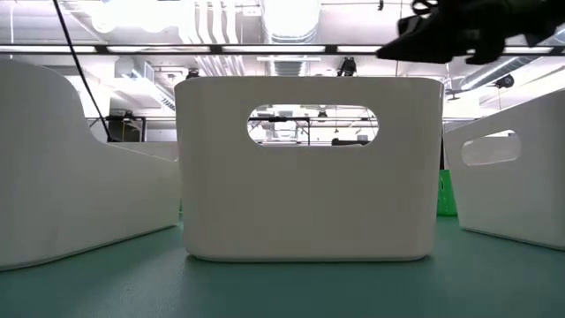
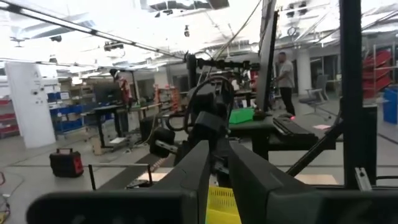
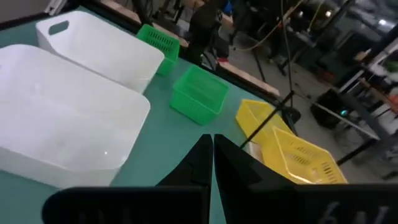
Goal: Stack baskets on shelf by color
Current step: Put the middle white bin on the shelf
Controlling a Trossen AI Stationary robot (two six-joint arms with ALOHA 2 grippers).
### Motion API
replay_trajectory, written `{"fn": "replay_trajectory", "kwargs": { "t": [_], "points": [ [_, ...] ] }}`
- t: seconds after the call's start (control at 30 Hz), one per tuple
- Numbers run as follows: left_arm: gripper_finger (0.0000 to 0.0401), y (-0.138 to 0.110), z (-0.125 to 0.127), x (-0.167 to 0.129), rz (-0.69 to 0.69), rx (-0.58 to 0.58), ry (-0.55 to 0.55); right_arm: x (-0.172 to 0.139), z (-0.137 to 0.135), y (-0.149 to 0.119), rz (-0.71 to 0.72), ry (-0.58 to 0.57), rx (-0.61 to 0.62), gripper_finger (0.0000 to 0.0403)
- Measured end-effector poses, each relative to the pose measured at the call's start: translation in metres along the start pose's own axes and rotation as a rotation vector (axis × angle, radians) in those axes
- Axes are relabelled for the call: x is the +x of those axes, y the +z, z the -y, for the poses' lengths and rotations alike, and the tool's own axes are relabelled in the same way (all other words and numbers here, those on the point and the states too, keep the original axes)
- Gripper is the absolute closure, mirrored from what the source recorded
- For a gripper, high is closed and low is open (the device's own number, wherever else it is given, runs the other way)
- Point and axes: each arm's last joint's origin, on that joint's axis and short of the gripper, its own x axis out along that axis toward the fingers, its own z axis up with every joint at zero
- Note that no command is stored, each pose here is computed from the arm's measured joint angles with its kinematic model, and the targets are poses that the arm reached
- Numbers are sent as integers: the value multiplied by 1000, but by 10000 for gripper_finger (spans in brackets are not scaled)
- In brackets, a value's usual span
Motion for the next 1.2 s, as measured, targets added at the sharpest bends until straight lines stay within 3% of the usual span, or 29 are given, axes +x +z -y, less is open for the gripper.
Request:
{"fn": "replay_trajectory", "kwargs": {
  "t": [0.13, 0.27, 0.43, 0.67, 0.97, 1.07, 1.2],
  "points": [
    [357, -4, 5, 20, 1, -53, 17, -17, -2, -7, 86, -51, -18, 394],
    [357, -17, 12, 45, 6, -131, -33, -28, -6, -15, 129, -80, -24, 394],
    [357, -24, 30, 70, -82, -232, -53, -39, -5, -15, 165, -102, -12, 394],
    [357, -9, 66, 92, -530, -392, -54, -53, 0, -6, 228, -131, 17, 394],
    [357, -17, 112, 108, -1077, -406, -201, -55, 0, -7, 220, -131, -20, 394],
    [357, -26, 117, 106, -1217, -383, -171, -54, 0, -7, 217, -130, -20, 394],
    [357, -34, 119, 105, -1285, -330, -160, -54, -1, -8, 204, -123, -21, 394]
  ]
}}
